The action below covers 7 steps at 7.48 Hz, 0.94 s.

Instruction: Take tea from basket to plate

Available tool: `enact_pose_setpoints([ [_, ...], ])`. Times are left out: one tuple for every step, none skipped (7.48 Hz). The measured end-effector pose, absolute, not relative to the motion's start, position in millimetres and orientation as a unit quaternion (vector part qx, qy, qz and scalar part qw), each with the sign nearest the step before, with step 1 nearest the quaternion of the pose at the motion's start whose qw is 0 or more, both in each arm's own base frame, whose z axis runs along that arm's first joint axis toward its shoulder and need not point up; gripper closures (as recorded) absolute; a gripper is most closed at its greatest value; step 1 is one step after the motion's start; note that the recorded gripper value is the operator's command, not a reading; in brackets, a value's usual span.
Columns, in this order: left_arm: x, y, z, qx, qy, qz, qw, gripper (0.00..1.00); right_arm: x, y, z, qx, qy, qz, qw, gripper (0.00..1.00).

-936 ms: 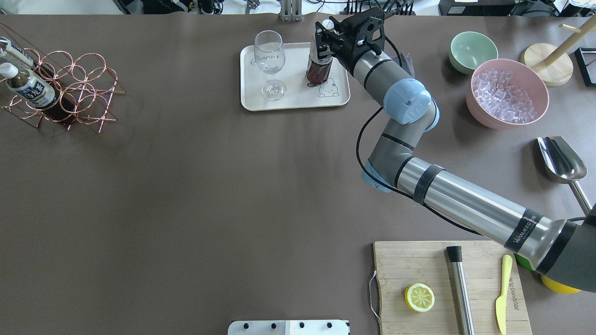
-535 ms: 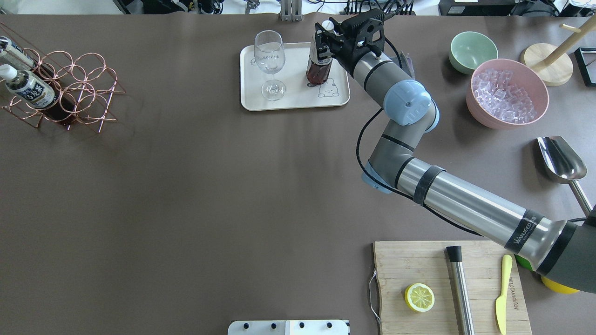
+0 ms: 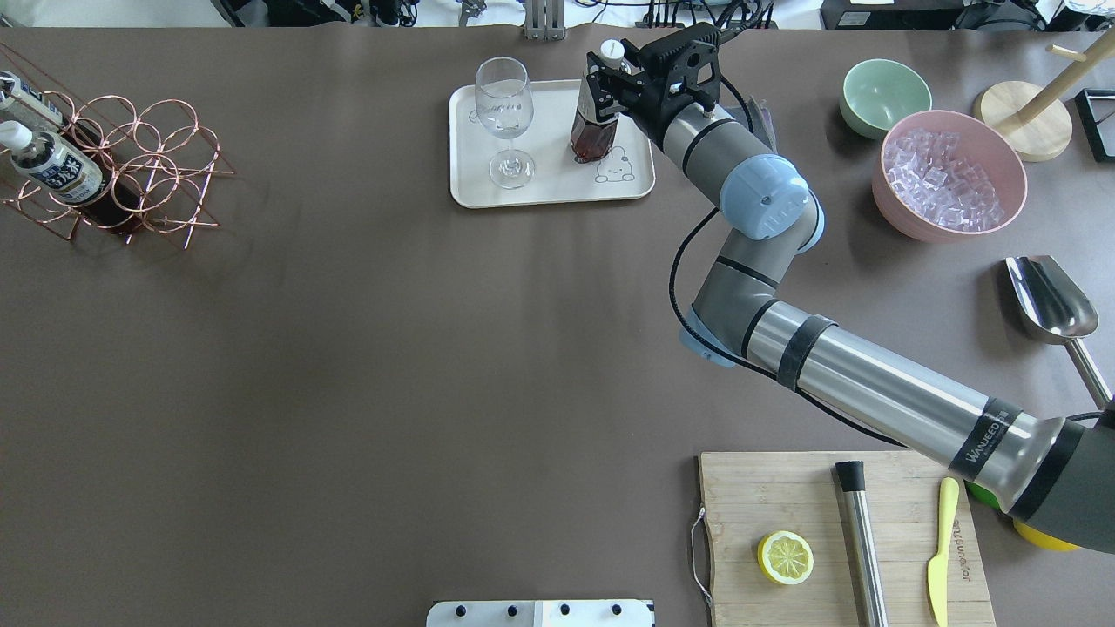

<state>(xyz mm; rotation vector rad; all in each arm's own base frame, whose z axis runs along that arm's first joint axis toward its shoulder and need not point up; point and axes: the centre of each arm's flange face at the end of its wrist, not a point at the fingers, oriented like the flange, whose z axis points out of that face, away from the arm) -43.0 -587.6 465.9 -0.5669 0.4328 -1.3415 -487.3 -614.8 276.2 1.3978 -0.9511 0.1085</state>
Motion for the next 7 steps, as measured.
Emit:
enact_pose_setpoints([
  [-46, -552, 482, -0.25, 0.21, -0.563, 0.759, 0.01, -486, -613, 273, 0.619, -0.423, 0.047, 0.66, 0.0],
  [-52, -525, 501, -0.248, 0.221, -0.516, 0.789, 0.01, -485, -611, 268, 0.618, -0.428, 0.043, 0.658, 0.0],
  [-59, -507, 517, -0.249, 0.232, -0.483, 0.807, 0.01, -481, -605, 263, 0.614, -0.432, 0.036, 0.66, 0.0],
  [-62, -496, 527, -0.247, 0.243, -0.459, 0.818, 0.01, -474, -597, 256, 0.607, -0.437, 0.025, 0.664, 0.0],
  [-63, -484, 541, -0.237, 0.257, -0.427, 0.834, 0.01, -467, -589, 255, 0.599, -0.442, 0.013, 0.668, 0.0],
  [-66, -464, 560, -0.218, 0.275, -0.39, 0.852, 0.01, -461, -579, 263, 0.588, -0.45, -0.003, 0.672, 0.0],
  [-72, -441, 577, -0.197, 0.299, -0.366, 0.859, 0.01, -451, -569, 274, 0.573, -0.457, -0.023, 0.68, 0.0],
])
